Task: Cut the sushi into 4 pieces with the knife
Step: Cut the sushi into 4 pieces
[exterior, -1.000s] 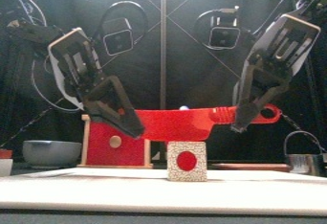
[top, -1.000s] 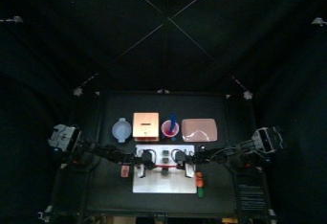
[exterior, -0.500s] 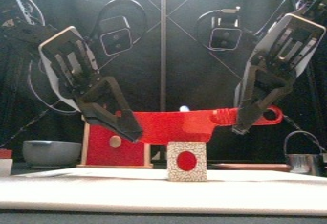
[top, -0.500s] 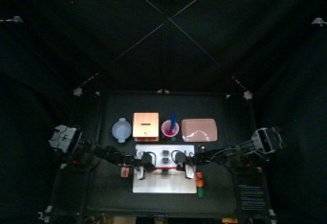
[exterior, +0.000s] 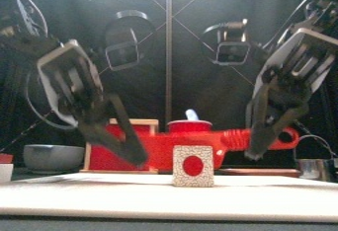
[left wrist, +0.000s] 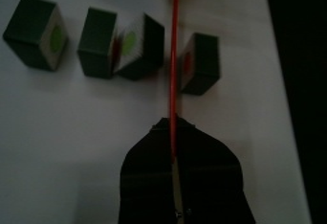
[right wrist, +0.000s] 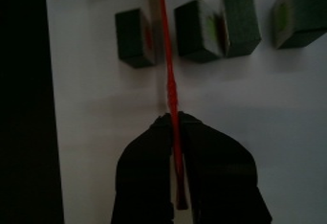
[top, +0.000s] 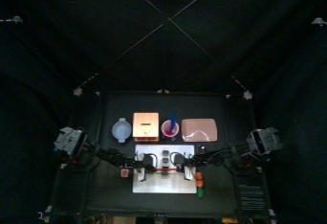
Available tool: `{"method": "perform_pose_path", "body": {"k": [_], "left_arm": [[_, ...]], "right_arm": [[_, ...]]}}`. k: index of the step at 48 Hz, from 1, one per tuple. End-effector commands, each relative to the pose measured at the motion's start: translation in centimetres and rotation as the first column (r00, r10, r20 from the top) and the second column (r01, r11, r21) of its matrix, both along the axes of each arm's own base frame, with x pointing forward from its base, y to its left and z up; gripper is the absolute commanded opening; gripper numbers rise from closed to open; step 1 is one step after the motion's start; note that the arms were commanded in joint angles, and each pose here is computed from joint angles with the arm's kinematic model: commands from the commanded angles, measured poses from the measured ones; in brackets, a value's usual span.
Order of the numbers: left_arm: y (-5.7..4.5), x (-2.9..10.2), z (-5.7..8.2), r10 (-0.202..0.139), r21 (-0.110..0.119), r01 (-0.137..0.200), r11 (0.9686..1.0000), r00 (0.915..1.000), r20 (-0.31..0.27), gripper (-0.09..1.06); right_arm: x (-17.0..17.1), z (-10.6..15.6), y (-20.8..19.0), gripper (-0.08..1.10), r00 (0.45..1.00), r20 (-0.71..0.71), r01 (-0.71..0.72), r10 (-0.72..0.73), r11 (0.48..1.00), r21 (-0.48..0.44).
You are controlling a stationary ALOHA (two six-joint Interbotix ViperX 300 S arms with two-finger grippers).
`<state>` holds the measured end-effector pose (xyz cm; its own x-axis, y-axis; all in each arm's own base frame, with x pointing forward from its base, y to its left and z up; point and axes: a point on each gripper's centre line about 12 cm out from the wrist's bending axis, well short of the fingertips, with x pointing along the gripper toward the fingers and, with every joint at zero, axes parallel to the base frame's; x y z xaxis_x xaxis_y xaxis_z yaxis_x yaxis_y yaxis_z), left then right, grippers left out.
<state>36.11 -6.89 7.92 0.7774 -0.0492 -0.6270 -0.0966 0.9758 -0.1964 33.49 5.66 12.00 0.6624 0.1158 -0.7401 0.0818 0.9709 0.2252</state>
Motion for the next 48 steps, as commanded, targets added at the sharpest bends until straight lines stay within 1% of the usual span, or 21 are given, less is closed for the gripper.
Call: {"method": "perform_pose_path", "body": {"k": [1,5,8,14,20,25,26,29,32,36,39,41,44,48], "left_arm": [[-0.1,0.4,-0.2,0.008,-0.010,-0.008,0.9999,0.9999,-0.015,0.11],[-0.3,0.3,-1.3,0.003,-0.009,-0.004,1.0000,0.9984,-0.056,0.11],[-0.3,0.4,-1.8,0.002,-0.007,-0.003,1.0000,0.9974,-0.072,0.11],[-0.6,0.6,-2.4,-0.004,-0.004,0.003,1.0000,0.9966,-0.083,0.11],[-1.2,0.7,-2.1,-0.013,-0.011,0.012,0.9999,0.9971,-0.074,0.11],[-1.3,0.7,-1.9,-0.007,-0.016,0.006,0.9999,0.9975,-0.070,0.12],[-1.2,0.8,-1.9,-0.002,-0.019,0.000,0.9998,0.9977,-0.067,0.12],[-1.0,1.0,-1.3,0.013,-0.029,-0.015,0.9995,0.9985,-0.054,0.14],[-0.9,1.1,-0.5,0.023,-0.040,-0.024,0.9989,0.9990,-0.038,0.20],[-0.7,1.3,1.2,0.038,-0.058,-0.038,0.9976,0.9993,0.000,0.34],[-0.3,1.5,2.4,0.046,-0.065,-0.044,0.9969,0.9985,0.030,0.46],[0.1,1.5,3.3,0.057,-0.070,-0.053,0.9961,0.9969,0.054,0.55],[0.6,1.6,4.3,0.069,-0.075,-0.063,0.9952,0.9944,0.081,0.65],[1.3,1.6,5.4,0.087,-0.082,-0.078,0.9936,0.9903,0.109,0.75]], "right_arm": [[0.7,0.6,0.2,0.16,1.000,0.027,0.006,-0.006,1.000,0.009],[0.8,-0.3,0.6,0.16,1.000,0.002,0.001,-0.001,1.000,0.010],[0.8,-0.9,0.8,0.16,1.000,-0.017,0.002,-0.002,1.000,0.012],[0.8,-1.7,1.4,0.16,0.999,-0.041,0.002,-0.001,1.000,0.022],[1.1,-1.4,2.3,0.16,0.999,-0.032,-0.013,0.014,0.999,0.031],[1.2,-1.0,2.2,0.16,1.000,-0.019,-0.014,0.014,0.999,0.030],[1.2,-0.9,2.1,0.16,1.000,-0.016,-0.013,0.014,0.999,0.029],[1.1,-0.4,2.1,0.16,1.000,-0.003,-0.016,0.016,0.999,0.029],[0.8,0.5,2.0,0.16,1.000,0.020,-0.020,0.020,0.999,0.031],[0.3,1.7,1.5,0.16,0.999,0.053,-0.016,0.015,0.999,0.030],[-0.4,2.4,1.1,0.16,0.998,0.069,-0.009,0.007,0.999,0.033],[-0.9,2.8,0.7,0.16,0.997,0.080,-0.002,-0.001,0.999,0.035],[-1.7,3.0,0.4,0.16,0.997,0.083,0.000,-0.003,0.999,0.037],[-3.1,3.1,0.1,0.16,0.998,0.065,0.002,-0.005,0.999,0.048]]}}
